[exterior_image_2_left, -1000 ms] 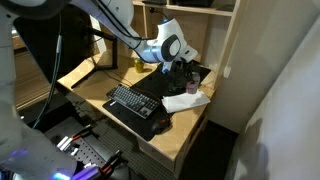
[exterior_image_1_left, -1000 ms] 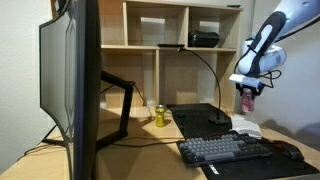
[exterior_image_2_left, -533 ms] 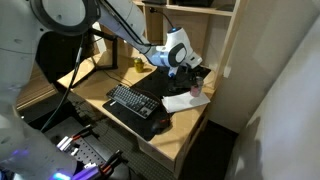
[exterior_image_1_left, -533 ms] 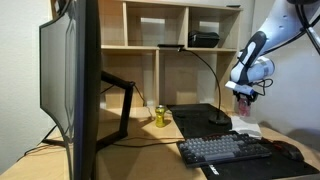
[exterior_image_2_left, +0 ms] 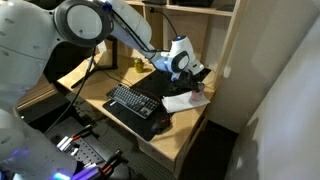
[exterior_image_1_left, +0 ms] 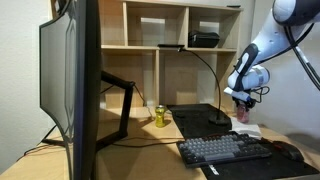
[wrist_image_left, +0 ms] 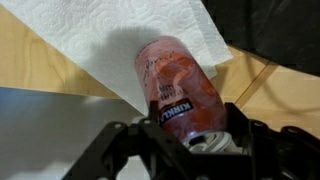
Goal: Move the mouse to the bottom of the table, the take the two cans and put them on the paper
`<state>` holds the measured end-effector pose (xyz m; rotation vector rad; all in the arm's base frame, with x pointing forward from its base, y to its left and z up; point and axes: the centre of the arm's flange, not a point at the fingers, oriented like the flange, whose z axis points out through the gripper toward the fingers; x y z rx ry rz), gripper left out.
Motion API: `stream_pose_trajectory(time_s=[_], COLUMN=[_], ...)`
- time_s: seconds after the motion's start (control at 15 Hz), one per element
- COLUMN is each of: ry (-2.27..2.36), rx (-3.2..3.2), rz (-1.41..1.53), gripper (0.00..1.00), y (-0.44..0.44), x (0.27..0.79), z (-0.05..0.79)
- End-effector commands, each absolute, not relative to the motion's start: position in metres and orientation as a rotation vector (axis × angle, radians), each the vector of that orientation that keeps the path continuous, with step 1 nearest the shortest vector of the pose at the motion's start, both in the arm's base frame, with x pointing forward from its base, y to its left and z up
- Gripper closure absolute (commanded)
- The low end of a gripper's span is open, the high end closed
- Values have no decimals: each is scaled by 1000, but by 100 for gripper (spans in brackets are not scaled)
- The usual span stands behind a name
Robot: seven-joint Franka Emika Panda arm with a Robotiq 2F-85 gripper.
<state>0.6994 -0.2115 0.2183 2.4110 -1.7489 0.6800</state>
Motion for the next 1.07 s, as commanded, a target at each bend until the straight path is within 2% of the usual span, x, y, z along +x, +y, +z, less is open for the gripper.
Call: stream_pose_trajectory(time_s=[0.0,0.07,0.2,0.53,1.0], ry=[-1734,-1716,-1671,-1515,-1344], rx=[2420,2422,2441,2509,2580], rz=[641,633,606,596,750], gripper=[59,15,3,0,0], y=[-218,-218,-218,-218,-219], x=[699,694,685,658,600], z=[212,216,222,252,351])
